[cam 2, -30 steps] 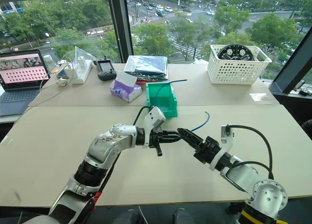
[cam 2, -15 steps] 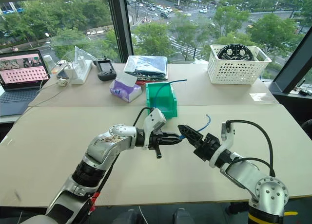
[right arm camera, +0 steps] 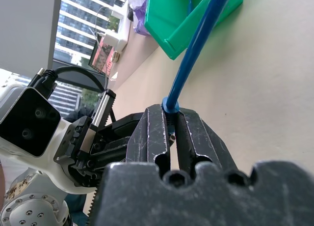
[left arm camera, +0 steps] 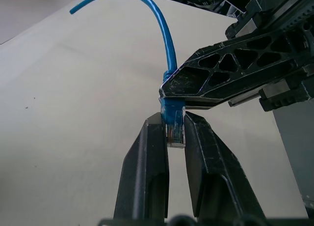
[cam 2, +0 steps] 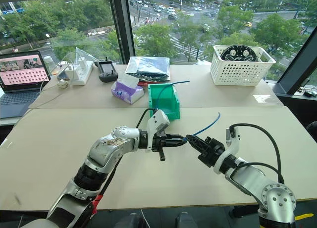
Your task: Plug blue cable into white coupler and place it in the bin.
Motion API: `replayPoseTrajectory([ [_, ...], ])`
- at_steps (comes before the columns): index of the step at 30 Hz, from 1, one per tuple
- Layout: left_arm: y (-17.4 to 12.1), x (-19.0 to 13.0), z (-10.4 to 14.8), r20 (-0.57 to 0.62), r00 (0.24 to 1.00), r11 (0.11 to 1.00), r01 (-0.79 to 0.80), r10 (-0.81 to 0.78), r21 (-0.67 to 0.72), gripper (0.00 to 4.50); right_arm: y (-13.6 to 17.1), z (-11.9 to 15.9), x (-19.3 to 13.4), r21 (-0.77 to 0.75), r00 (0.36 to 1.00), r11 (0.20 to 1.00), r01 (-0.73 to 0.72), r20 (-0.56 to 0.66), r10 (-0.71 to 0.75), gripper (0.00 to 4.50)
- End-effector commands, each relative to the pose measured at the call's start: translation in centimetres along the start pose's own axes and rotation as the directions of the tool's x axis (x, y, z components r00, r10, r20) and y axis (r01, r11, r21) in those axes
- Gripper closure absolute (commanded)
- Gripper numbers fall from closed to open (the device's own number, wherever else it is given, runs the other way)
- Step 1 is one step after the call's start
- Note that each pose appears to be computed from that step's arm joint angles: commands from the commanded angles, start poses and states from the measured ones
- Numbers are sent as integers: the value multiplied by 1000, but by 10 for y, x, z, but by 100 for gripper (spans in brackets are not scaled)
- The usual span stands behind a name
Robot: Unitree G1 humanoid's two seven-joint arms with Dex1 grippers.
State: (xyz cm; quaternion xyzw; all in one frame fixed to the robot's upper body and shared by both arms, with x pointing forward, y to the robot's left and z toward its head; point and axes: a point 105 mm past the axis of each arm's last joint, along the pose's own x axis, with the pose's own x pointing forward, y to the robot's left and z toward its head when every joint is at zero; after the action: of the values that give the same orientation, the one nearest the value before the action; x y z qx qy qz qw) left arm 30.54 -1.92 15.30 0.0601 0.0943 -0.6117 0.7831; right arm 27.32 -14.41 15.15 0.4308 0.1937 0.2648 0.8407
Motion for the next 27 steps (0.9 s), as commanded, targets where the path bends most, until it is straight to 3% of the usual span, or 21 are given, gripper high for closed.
replayPoseTrajectory([
  [1,-7,-9,1,-2,999,998,54,-54,-22,315,18,27,-2,-52,994,996,-70,77,74,450],
  [6,13,-34,39,162,982,995,-95,92,11,120,33,46,10,-116,989,985,-127,58,134,450],
  [9,38,-68,66,265,922,951,-305,283,43,13,40,51,21,-152,985,974,-166,15,170,450],
  [15,58,-144,99,393,739,813,-581,548,-42,1,47,57,46,-217,974,950,-225,-73,214,450],
  [18,71,-194,90,371,550,612,-788,748,-66,1,48,57,61,-227,964,938,-261,-119,239,450],
  [21,65,-222,70,353,441,504,-857,826,-110,1,50,55,72,-223,952,929,-295,-156,265,450],
  [24,46,-232,50,411,381,502,-831,828,-240,1,52,51,79,-223,942,921,-318,-184,281,450],
  [27,30,-233,11,359,341,455,-836,869,-307,1,53,49,83,-222,938,919,-327,-192,288,450],
])
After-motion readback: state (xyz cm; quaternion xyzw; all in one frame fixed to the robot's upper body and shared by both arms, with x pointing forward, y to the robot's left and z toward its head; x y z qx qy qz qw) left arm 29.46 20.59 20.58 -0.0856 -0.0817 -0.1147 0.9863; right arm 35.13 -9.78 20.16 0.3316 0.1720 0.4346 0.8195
